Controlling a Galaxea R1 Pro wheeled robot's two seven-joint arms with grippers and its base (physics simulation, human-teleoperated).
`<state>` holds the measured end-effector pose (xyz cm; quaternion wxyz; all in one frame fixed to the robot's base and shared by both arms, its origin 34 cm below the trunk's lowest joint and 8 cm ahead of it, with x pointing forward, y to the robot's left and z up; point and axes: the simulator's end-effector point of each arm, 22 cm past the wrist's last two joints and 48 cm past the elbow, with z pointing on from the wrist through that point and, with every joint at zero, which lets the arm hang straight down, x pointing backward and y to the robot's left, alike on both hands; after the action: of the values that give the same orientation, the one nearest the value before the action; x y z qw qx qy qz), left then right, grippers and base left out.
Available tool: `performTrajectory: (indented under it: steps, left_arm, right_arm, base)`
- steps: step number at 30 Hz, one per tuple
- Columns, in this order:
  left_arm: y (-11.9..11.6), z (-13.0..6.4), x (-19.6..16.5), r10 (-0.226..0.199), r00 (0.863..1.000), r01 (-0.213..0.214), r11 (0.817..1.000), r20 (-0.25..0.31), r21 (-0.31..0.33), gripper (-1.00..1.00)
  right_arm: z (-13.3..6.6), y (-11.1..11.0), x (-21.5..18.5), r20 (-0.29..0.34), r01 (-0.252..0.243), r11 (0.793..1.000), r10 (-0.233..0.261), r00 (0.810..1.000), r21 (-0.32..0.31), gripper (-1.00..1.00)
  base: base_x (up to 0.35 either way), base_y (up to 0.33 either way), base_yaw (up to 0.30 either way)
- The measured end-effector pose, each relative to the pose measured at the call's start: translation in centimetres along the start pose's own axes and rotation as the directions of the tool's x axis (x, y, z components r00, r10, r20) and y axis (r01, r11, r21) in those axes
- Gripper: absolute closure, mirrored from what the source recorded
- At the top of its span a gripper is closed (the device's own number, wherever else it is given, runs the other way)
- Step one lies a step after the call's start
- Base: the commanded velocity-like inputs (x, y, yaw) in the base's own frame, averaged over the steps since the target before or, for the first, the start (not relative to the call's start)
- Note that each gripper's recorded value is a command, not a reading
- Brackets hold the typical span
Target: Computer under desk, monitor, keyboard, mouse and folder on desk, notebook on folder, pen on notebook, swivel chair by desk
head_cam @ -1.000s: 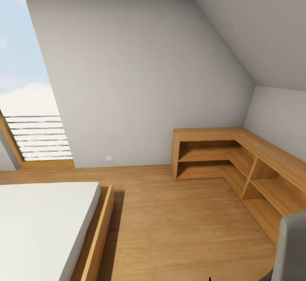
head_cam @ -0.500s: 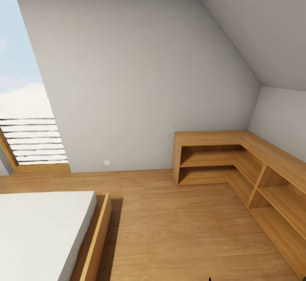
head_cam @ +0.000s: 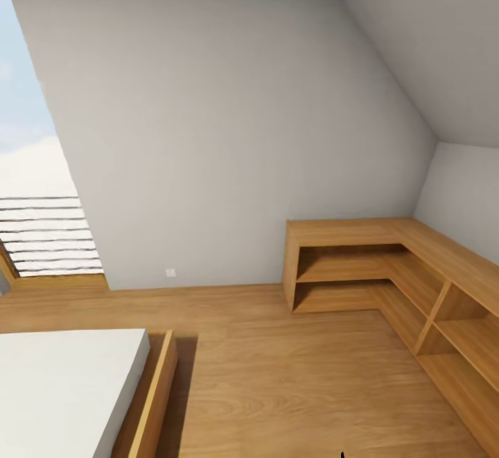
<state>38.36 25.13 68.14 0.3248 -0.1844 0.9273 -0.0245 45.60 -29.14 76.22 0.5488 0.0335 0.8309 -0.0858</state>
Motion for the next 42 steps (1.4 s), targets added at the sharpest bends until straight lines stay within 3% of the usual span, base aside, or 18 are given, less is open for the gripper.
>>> performTrajectory:
  steps: [20,42]
  left_arm:
    - [0.02,0.00,0.00,-0.001,1.000,0.001,1.000,0.000,-0.001,-1.00]
    - [0.03,0.00,0.03,-0.001,1.000,0.001,1.000,-0.001,-0.001,-1.00]
  right_arm:
    - [-0.03,0.07,0.07,-0.003,-0.002,1.000,0.002,1.000,0.000,-1.00]
    - [-0.03,0.13,0.05,-0.002,-0.002,1.000,0.002,1.000,-0.003,-1.00]
  base:
    - [0.322,0.000,-0.008]
    - [0.323,0.000,-0.242]
